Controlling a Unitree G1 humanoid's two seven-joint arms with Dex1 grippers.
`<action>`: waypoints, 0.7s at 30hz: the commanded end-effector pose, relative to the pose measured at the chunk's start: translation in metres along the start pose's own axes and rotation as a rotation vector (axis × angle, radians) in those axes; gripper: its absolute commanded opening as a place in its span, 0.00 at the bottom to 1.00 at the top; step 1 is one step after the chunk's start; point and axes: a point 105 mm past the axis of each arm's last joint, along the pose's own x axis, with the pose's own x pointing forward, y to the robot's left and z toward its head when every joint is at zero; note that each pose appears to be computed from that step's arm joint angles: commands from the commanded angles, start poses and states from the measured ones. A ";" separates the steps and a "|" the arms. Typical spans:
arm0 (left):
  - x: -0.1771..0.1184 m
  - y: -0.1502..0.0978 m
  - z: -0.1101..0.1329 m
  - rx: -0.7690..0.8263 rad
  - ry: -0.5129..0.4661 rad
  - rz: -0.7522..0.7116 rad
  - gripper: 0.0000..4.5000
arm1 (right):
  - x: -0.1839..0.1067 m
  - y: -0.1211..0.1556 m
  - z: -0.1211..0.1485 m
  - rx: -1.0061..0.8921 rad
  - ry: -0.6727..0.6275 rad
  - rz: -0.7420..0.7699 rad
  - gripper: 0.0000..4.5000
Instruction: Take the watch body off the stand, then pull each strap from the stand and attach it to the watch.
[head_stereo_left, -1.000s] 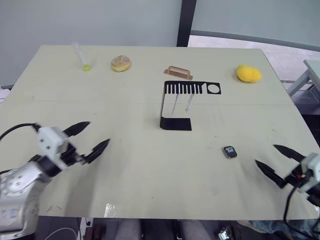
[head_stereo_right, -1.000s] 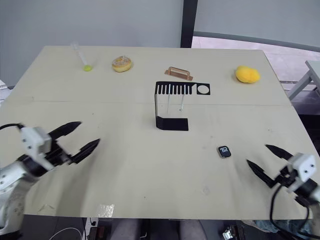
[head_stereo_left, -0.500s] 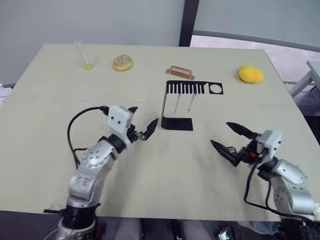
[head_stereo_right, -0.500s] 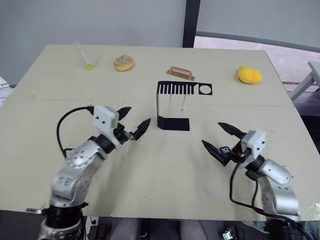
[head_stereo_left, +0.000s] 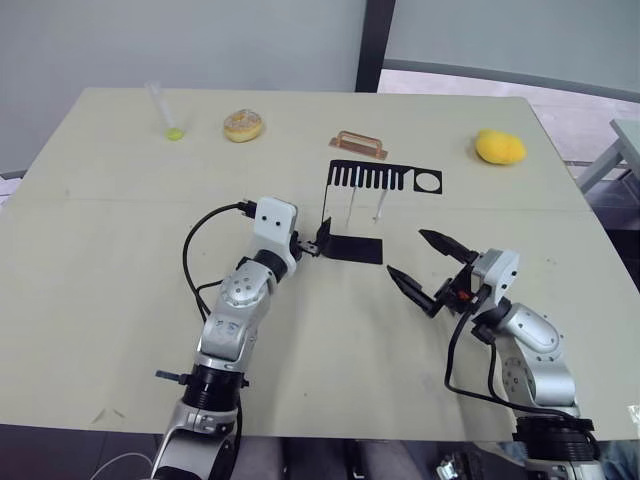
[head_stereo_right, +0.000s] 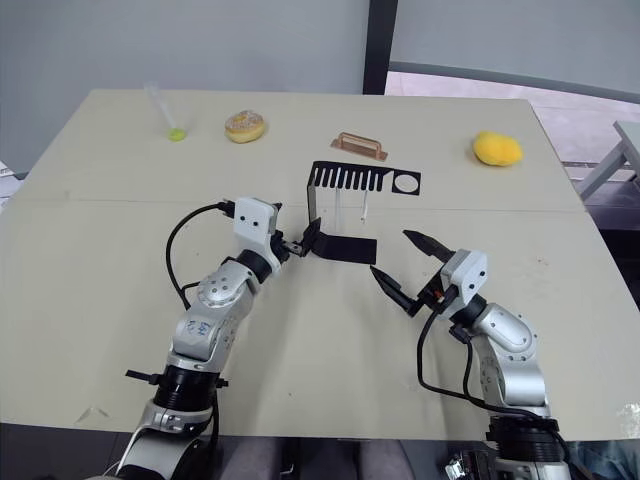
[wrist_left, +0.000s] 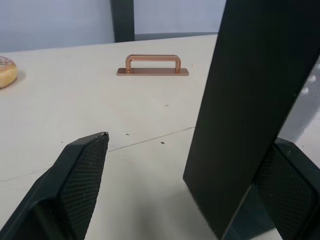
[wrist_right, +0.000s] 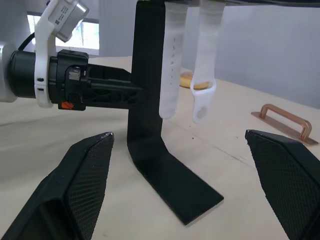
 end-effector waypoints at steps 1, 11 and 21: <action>0.006 -0.003 0.012 0.017 -0.051 0.016 1.00 | 0.003 0.004 0.014 -0.049 -0.052 0.008 0.99; 0.016 -0.014 0.013 -0.004 -0.071 -0.027 1.00 | -0.007 0.018 0.051 -0.131 -0.108 0.019 0.99; 0.026 -0.021 0.014 -0.011 -0.084 -0.065 1.00 | -0.013 0.036 0.054 -0.088 -0.083 -0.010 0.99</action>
